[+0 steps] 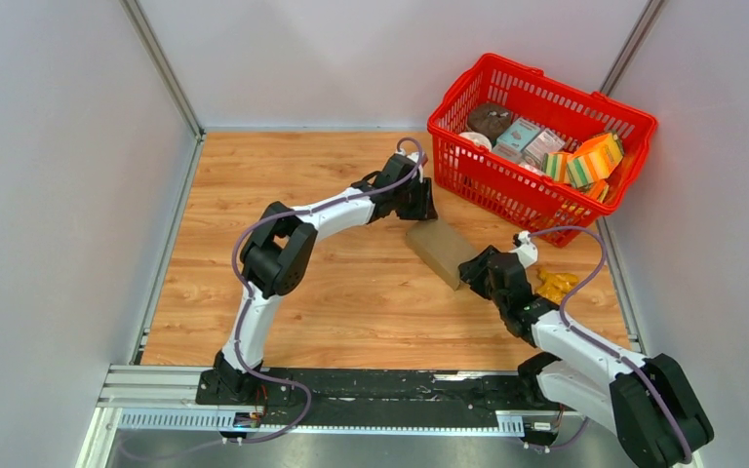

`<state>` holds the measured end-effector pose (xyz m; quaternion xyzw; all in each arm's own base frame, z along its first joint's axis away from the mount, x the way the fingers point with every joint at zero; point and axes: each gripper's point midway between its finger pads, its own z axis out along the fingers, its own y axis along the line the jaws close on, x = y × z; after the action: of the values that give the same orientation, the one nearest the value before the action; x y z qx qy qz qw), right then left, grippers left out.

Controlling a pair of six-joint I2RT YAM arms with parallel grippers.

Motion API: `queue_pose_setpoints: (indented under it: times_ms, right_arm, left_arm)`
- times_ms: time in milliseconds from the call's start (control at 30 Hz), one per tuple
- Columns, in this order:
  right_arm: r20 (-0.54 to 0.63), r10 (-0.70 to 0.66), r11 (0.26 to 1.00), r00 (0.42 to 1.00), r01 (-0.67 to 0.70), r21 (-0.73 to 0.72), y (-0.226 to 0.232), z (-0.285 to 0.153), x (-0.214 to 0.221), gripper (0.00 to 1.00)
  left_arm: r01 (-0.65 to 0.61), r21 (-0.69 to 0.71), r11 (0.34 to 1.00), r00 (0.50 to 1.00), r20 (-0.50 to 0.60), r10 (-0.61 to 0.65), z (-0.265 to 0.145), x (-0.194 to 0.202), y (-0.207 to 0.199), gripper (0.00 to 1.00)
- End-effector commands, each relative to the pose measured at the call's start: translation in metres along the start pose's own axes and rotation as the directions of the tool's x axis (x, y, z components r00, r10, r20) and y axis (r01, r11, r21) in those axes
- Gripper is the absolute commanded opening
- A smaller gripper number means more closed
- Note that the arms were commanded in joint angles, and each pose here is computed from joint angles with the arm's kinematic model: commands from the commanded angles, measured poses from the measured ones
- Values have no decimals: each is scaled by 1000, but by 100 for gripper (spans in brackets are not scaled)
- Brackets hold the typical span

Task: Fold the paper box

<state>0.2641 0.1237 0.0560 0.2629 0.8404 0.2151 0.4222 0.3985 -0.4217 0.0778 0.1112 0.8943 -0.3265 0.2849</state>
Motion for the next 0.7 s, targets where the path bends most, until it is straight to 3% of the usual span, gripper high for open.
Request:
queue_pose_setpoints:
  times_ms: [0, 133, 200, 233, 333, 433, 533, 667]
  right_arm:
    - [87, 15, 1000, 996, -15, -6, 5, 10, -28, 47]
    - [115, -20, 1000, 993, 18, 17, -1, 9, -38, 54]
    - [130, -21, 1000, 991, 20, 11, -1, 6, -43, 58]
    - [135, -26, 1000, 991, 25, 8, 0, 5, -45, 66]
    - [145, -45, 999, 988, 42, 25, -2, 2, -50, 80]
    - [146, -73, 997, 987, 70, 30, 1, -4, -54, 84]
    - [141, -88, 996, 986, 85, 26, 5, -15, -59, 88]
    - [97, -119, 993, 988, 119, 2, 15, -33, -61, 92]
  left_arm:
    - [-41, 102, 994, 999, -2, 42, -1, -11, -35, 47]
    - [-37, 94, 995, 999, -8, 38, 1, -21, -27, 53]
    - [-43, 80, 996, 999, -4, 43, -1, -26, -20, 70]
    - [-50, 71, 996, 999, -6, 51, -3, -28, -17, 77]
    - [-89, 25, 996, 996, -22, 90, -11, -36, -5, 78]
    - [-162, -69, 984, 987, -9, 162, -36, -48, 7, 79]
    - [-217, -134, 967, 974, 40, 224, -77, -59, 9, 79]
    - [-236, -132, 963, 964, 92, 248, -143, -39, 5, 79]
